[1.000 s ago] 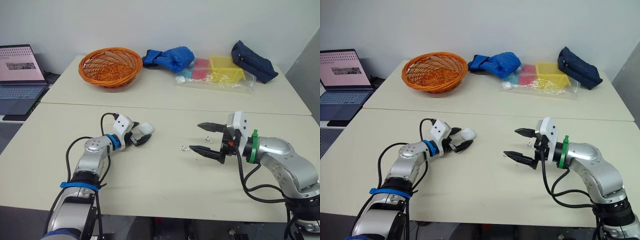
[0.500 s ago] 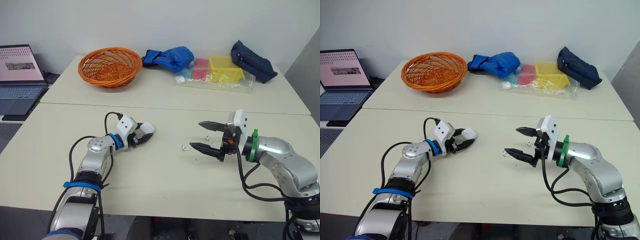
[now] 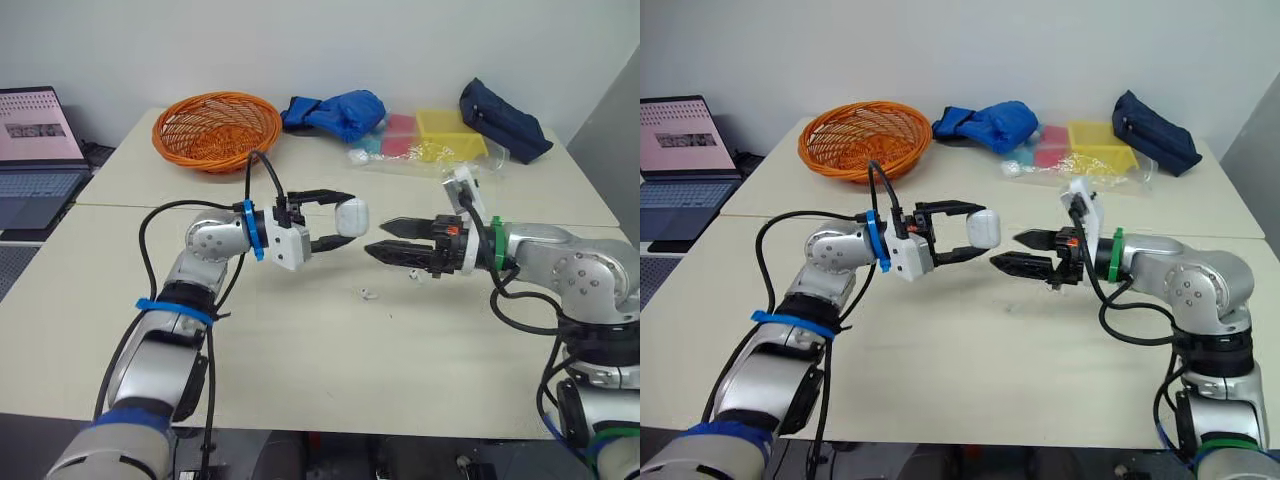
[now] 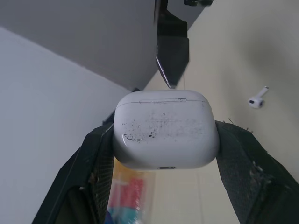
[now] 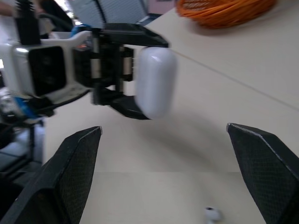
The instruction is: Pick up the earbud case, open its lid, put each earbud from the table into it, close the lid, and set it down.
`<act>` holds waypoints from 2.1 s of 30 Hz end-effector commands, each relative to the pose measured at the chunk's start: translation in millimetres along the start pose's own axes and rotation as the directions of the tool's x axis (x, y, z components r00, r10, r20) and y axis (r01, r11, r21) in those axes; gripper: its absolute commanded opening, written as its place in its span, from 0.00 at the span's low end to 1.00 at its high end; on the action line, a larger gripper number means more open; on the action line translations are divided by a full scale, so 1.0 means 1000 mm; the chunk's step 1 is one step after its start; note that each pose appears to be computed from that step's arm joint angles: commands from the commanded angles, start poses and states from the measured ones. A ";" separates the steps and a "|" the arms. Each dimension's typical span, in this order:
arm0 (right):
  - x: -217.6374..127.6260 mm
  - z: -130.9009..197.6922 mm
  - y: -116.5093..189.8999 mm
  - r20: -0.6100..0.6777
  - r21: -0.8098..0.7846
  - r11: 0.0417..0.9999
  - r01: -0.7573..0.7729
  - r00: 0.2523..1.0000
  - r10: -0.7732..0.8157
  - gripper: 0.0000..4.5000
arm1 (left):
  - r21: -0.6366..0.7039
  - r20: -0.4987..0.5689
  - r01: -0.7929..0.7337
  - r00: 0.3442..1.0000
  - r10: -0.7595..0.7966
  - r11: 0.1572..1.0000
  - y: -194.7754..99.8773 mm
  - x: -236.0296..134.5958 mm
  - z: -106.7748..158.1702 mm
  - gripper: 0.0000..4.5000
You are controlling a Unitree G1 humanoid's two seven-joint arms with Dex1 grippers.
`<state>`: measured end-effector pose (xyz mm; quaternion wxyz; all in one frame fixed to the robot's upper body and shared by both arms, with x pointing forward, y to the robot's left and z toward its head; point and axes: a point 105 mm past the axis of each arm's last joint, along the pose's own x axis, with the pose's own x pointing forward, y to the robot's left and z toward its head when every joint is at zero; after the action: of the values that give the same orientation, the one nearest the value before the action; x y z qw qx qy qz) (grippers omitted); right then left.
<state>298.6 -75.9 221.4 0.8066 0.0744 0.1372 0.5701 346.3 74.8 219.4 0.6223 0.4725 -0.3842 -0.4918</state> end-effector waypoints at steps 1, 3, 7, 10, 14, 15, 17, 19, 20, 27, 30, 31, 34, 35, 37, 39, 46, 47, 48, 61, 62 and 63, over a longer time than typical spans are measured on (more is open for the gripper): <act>0.005 0.007 0.009 0.013 0.003 1.000 -0.030 0.999 0.030 1.00 | 0.077 0.064 -0.031 0.998 0.026 0.997 0.008 0.006 0.009 0.62; 0.010 0.006 0.009 0.014 0.010 1.000 -0.025 1.000 0.025 1.00 | 0.107 0.092 -0.045 0.995 0.035 0.993 0.010 0.008 0.013 0.62; 0.018 0.011 0.007 0.049 0.020 1.000 -0.016 0.999 0.015 1.00 | 0.121 0.112 -0.049 0.993 0.036 0.991 0.011 0.012 0.015 0.62; 0.018 0.014 0.003 0.073 0.034 0.999 0.007 0.997 -0.009 1.00 | 0.121 0.113 -0.049 0.993 0.035 0.991 0.010 0.012 0.014 0.62; 0.019 0.014 0.001 0.078 0.042 0.999 0.011 0.997 -0.014 1.00 | 0.128 0.120 -0.061 0.992 0.046 0.990 0.012 0.013 0.015 0.62; 0.019 0.014 0.000 0.080 0.046 0.999 0.014 0.997 -0.017 1.00 | 0.130 0.123 -0.065 0.991 0.049 0.989 0.013 0.013 0.016 0.62; 0.020 0.014 -0.001 0.086 0.056 0.998 0.016 0.996 -0.021 1.00 | 0.137 0.134 -0.077 0.989 0.059 0.988 0.016 0.014 0.018 0.62; 0.021 0.016 -0.003 0.102 0.073 0.997 0.014 0.995 -0.021 1.00 | 0.140 0.134 -0.082 0.989 0.064 0.987 0.018 0.014 0.018 0.62; 0.021 0.017 -0.003 0.109 0.079 0.997 0.011 0.994 -0.020 1.00 | 0.143 0.133 -0.082 0.989 0.063 0.986 0.018 0.014 0.017 0.62; 0.019 0.018 -0.008 0.118 0.101 0.994 0.029 0.992 -0.041 0.64 | 0.151 0.145 -0.081 0.988 0.059 0.985 0.018 0.017 0.019 0.62; 0.019 0.021 -0.009 0.133 0.115 0.993 0.034 0.990 -0.049 0.41 | 0.145 0.148 -0.092 0.986 0.070 0.985 0.020 0.018 0.019 0.62; 0.019 0.021 -0.009 0.133 0.114 0.993 0.036 0.990 -0.051 0.31 | 0.144 0.150 -0.092 0.986 0.070 0.985 0.019 0.018 0.020 0.62; 0.018 0.022 -0.009 0.135 0.119 0.992 0.033 0.990 -0.049 0.21 | 0.146 0.158 -0.090 0.985 0.067 0.985 0.018 0.020 0.021 0.62; 0.018 0.022 -0.009 0.136 0.119 0.992 0.033 0.990 -0.050 0.21 | 0.146 0.159 -0.091 0.985 0.067 0.985 0.018 0.020 0.021 0.62; 0.018 0.022 -0.009 0.134 0.119 0.992 0.033 0.990 -0.049 0.21 | 0.142 0.158 -0.100 0.985 0.077 0.985 0.020 0.021 0.021 0.62; 0.018 0.022 -0.008 0.132 0.117 0.993 0.029 0.990 -0.044 0.21 | 0.142 0.158 -0.103 0.984 0.080 0.985 0.021 0.022 0.021 0.62; 0.017 0.023 -0.006 0.125 0.087 0.996 0.031 0.991 -0.041 0.21 | 0.145 0.171 -0.106 0.982 0.081 0.984 0.022 0.021 0.024 0.62; 0.017 0.023 -0.007 0.126 0.086 0.996 0.033 0.991 -0.044 0.21 | 0.144 0.170 -0.103 0.982 0.078 0.984 0.022 0.021 0.024 0.62; 0.017 0.023 -0.008 0.128 0.085 0.996 0.039 0.990 -0.050 0.21 | 0.142 0.169 -0.092 0.983 0.068 0.986 0.022 0.021 0.024 0.62; 0.014 0.026 -0.017 0.143 0.054 0.995 0.087 0.985 -0.094 0.21 | 0.129 0.153 -0.053 0.988 0.033 0.990 0.028 0.012 0.023 1.00; 0.014 0.026 -0.018 0.144 0.049 0.994 0.094 0.984 -0.100 0.21 | 0.122 0.148 -0.048 0.989 0.029 0.991 0.028 0.011 0.022 1.00; 0.012 0.025 -0.020 0.134 0.015 0.993 0.119 0.984 -0.120 0.21 | 0.101 0.134 -0.047 0.990 0.033 0.994 0.030 0.009 0.020 1.00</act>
<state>327.3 -67.9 226.8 0.8397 0.1327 0.1193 0.5128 338.0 62.2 237.4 0.5797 0.4666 -0.4452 -0.4979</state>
